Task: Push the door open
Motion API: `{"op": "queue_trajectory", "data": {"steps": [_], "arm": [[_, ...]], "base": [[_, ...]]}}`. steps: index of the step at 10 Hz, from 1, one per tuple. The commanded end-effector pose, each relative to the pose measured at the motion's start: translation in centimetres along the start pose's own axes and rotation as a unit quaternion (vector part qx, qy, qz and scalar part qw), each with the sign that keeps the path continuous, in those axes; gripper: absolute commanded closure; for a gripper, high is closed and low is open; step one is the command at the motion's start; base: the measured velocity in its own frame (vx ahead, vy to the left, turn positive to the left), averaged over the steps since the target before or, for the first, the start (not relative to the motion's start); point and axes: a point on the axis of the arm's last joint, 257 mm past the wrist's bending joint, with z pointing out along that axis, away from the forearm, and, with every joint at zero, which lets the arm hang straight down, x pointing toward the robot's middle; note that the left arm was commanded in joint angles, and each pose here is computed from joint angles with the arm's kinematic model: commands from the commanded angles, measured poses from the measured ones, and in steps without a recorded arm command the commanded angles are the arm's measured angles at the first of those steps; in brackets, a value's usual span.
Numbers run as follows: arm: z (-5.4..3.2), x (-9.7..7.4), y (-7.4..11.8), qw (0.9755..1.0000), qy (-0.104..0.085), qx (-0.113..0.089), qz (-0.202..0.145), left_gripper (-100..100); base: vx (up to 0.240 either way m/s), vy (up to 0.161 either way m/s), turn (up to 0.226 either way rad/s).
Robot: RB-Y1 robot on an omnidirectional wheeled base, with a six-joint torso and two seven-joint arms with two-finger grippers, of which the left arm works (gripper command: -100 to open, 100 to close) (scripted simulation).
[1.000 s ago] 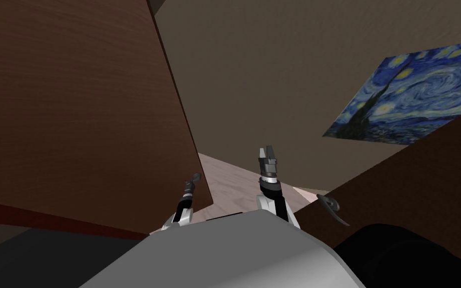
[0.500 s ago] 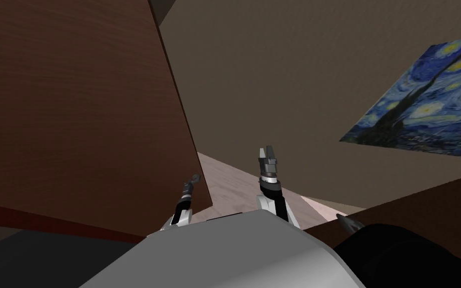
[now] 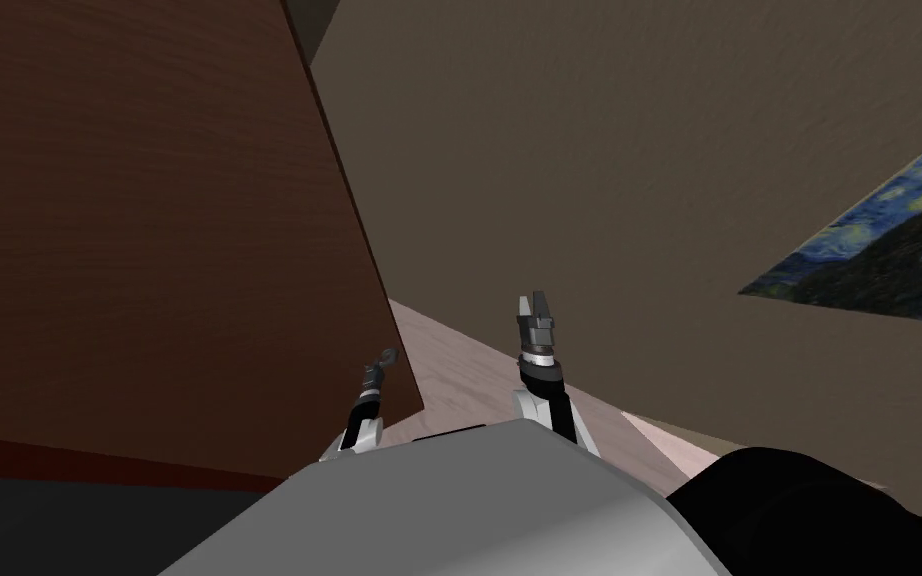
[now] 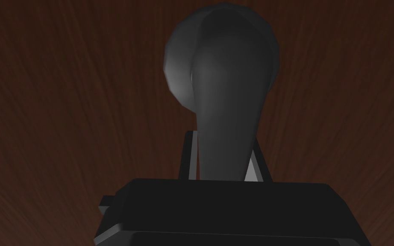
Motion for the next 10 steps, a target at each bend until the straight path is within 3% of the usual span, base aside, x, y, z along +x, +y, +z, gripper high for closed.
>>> {"op": "queue_trajectory", "data": {"steps": [1,9,10], "arm": [[0.24,-1.1,-0.3,0.9999,-0.011,0.004,0.002,100],[-0.14,-2.7,0.1,0.9994,-0.034,0.0,0.001,100],[-0.21,-4.1,0.0,0.9988,-0.048,0.002,0.002,100]], "base": [[0.131,-0.078,0.074],[0.168,-0.065,0.099],[0.163,-0.019,0.043]]}}
